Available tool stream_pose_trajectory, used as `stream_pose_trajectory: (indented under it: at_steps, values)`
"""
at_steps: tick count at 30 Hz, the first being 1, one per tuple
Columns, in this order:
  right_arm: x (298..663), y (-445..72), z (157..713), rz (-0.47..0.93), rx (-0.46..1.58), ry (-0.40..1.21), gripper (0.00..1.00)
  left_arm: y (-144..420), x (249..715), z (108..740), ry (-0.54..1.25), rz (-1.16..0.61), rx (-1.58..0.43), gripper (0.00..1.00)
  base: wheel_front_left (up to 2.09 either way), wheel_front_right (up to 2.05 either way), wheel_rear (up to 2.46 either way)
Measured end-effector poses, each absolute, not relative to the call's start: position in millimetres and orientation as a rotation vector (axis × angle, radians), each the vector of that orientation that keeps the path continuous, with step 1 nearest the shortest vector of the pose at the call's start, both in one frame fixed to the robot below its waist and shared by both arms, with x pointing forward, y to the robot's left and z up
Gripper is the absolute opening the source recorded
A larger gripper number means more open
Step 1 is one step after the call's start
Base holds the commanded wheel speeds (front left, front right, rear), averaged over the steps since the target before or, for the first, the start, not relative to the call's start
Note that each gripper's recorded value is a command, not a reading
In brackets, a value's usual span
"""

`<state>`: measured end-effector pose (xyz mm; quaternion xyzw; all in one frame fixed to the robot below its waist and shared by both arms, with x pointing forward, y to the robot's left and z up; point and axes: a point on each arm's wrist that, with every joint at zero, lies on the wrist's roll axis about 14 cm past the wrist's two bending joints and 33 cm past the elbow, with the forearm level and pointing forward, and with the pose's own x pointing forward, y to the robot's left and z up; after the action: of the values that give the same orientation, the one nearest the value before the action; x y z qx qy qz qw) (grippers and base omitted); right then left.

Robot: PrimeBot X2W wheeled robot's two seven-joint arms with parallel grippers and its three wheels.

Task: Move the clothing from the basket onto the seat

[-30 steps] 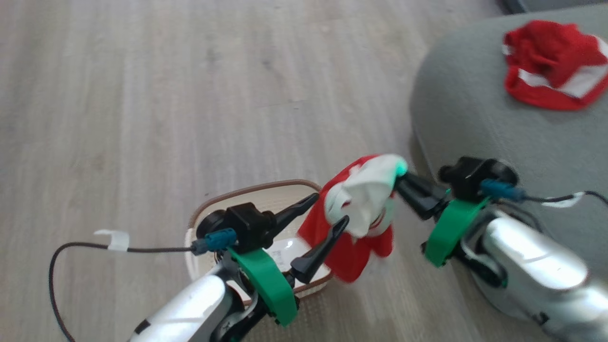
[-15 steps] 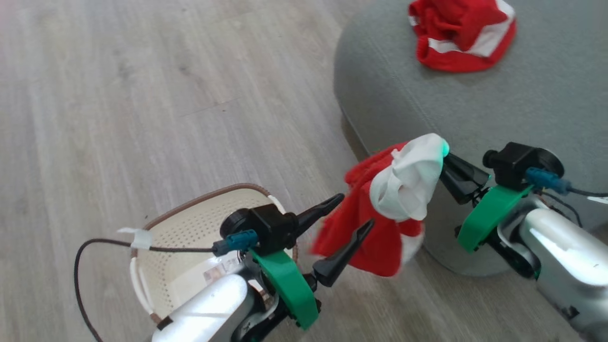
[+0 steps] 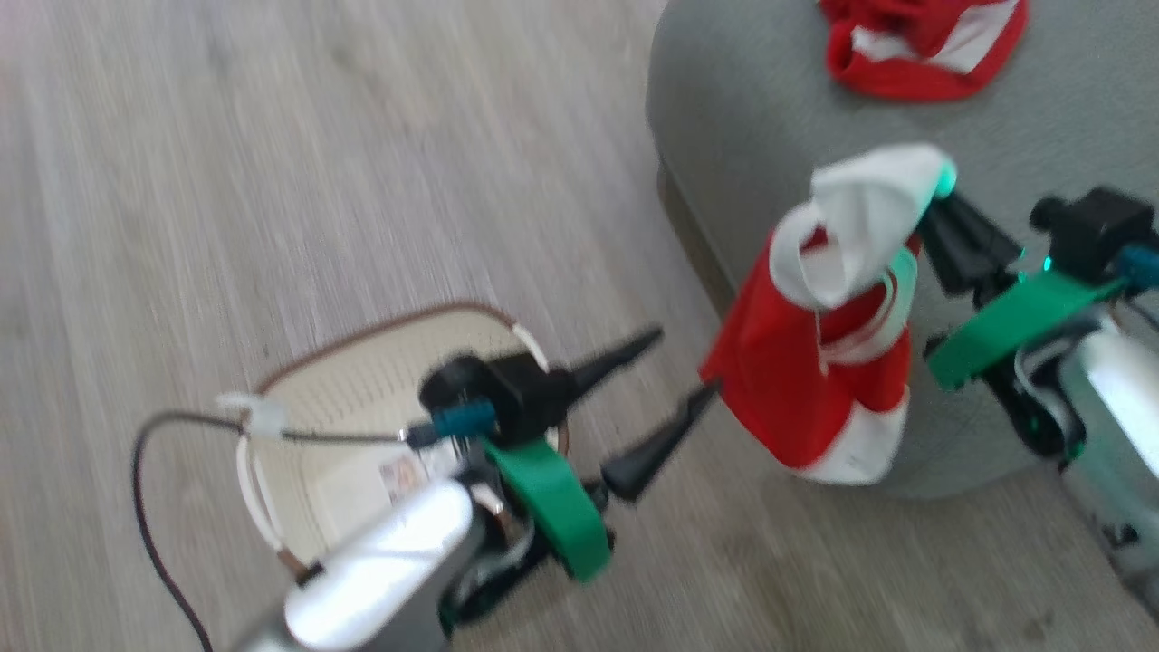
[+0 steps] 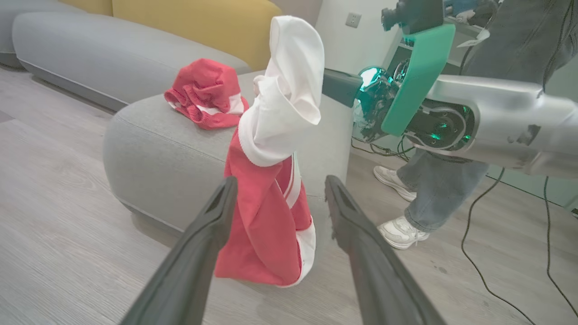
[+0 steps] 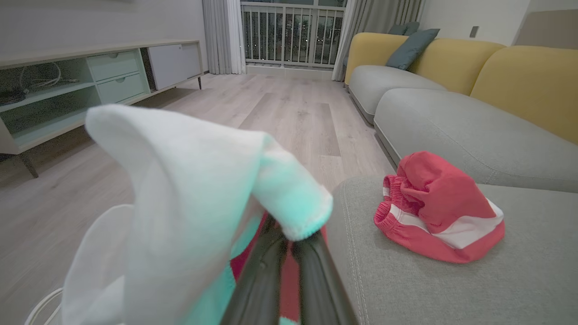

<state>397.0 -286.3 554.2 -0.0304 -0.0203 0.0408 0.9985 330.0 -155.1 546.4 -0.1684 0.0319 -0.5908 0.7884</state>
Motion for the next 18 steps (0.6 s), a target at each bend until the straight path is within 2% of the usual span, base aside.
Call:
stream_pose_trajectory:
  at_steps: [5,11,15,18]
  values:
    - [455,-296,568,0.028,-0.036,-0.097,0.0,-145,385,541,0.022,-1.21,-0.341,1.0,0.0,0.0,0.0]
    - [544,-367,673,-0.168,-0.071,-0.317,0.0,-124,446,510,0.028,-1.106,-0.352,1.0,0.0,0.0,0.0]
    - [558,-442,748,-0.391,-0.084,-0.465,0.0,-107,464,470,0.098,-1.041,-0.381,1.0,0.0,0.0,0.0]
    - [560,-479,774,-0.519,-0.125,-0.499,0.0,-92,472,441,0.149,-0.993,-0.389,1.0,0.0,0.0,0.0]
